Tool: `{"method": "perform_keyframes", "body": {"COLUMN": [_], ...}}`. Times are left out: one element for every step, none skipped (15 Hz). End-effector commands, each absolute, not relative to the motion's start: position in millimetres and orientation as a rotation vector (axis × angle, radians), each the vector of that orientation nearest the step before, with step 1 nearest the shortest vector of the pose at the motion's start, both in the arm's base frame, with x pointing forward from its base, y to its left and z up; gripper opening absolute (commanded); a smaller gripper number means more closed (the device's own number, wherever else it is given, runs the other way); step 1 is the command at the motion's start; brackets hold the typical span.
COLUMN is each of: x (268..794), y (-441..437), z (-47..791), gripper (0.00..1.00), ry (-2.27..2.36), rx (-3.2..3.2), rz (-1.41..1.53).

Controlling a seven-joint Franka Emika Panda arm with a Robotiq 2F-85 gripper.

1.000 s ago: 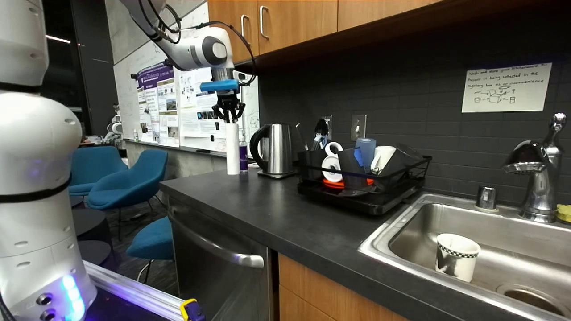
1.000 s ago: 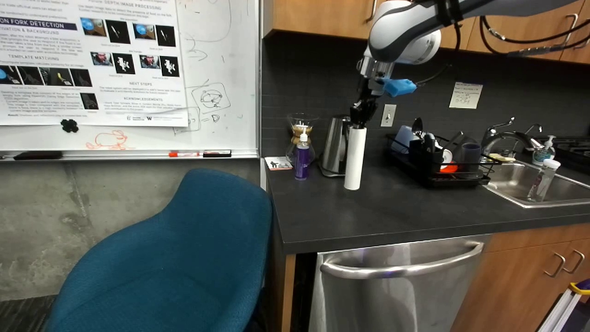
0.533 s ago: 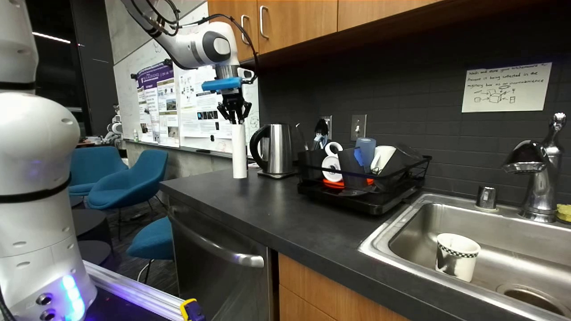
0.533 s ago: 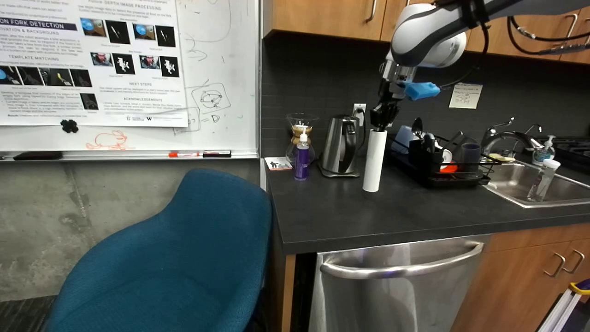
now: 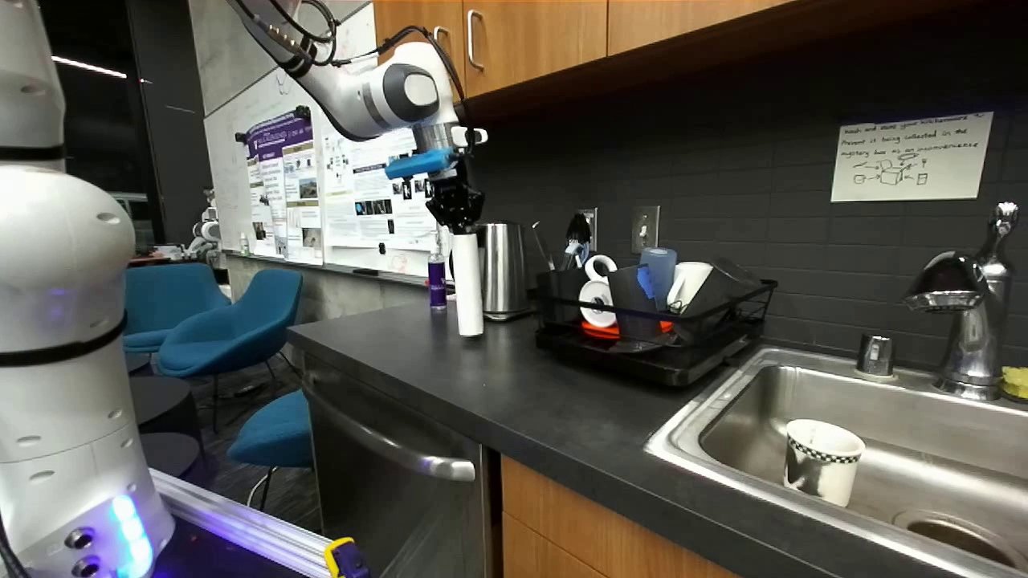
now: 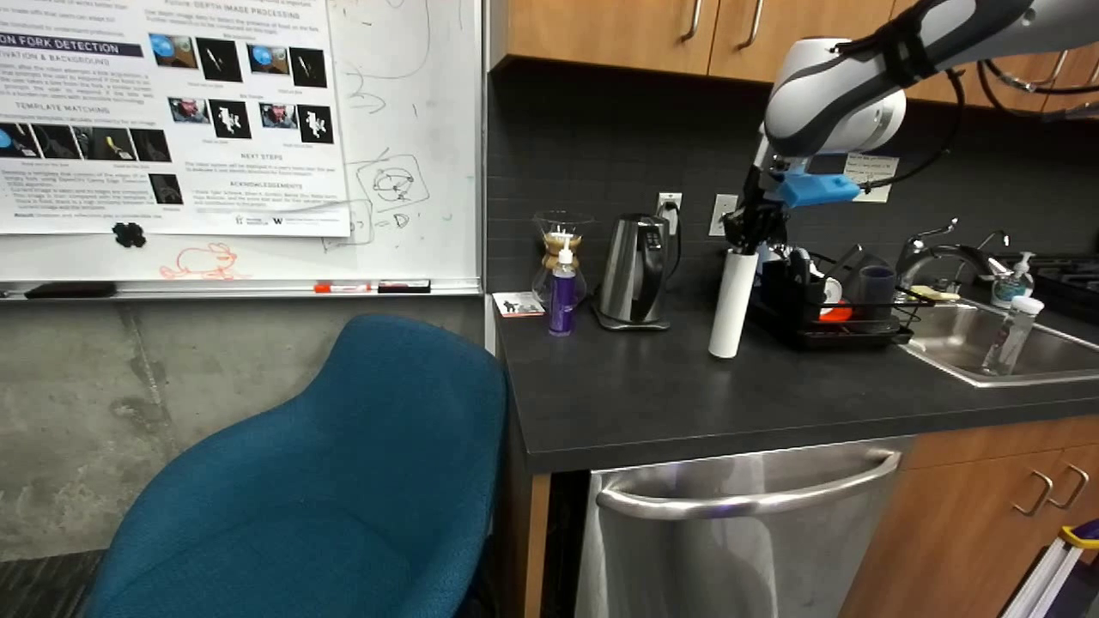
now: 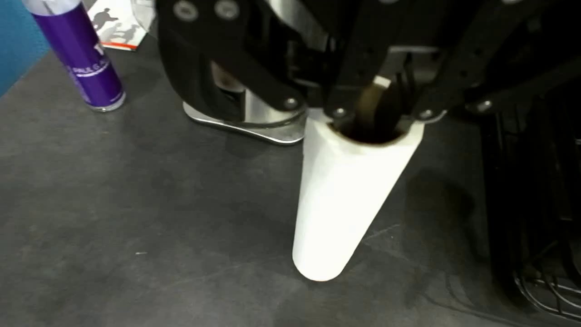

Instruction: Move the paper towel roll to the left

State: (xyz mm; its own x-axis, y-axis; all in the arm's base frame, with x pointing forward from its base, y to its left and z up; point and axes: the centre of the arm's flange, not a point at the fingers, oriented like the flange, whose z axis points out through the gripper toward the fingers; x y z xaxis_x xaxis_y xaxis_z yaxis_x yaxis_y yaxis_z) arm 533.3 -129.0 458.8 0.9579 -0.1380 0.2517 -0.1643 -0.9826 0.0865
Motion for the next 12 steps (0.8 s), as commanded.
{"method": "perform_keyframes", "body": {"x": [510.6, 506.7, 502.5, 498.3, 494.1, 490.3, 486.3, 482.0, 478.0, 473.1, 468.7, 464.1], "y": [-146.0, -151.0, -156.1, -161.1, -166.0, -170.4, -174.7, -177.9, -179.8, -181.9, -184.7, -187.9], "z": [462.8, 462.9, 463.6, 464.3, 464.7, 464.9, 465.3, 465.7, 465.5, 465.9, 465.0, 465.2], "gripper": [0.5, 0.5, 0.5, 0.5, 0.5, 0.5, 0.5, 0.5, 0.5, 0.5, 0.5, 0.5], "ry": [-0.354, -0.379, -0.408, -0.44, -0.472, -0.503, -0.531, -0.547, -0.553, -0.562, -0.575, -0.589], "rx": [2.972, 2.965, 2.952, 2.943, 2.934, 2.925, 2.918, 2.919, 2.923, 2.919, 2.917, 2.913], "rz": [0.39, 0.387, 0.391, 0.394, 0.399, 0.403, 0.407, 0.409, 0.409, 0.406, 0.405, 0.403]}}
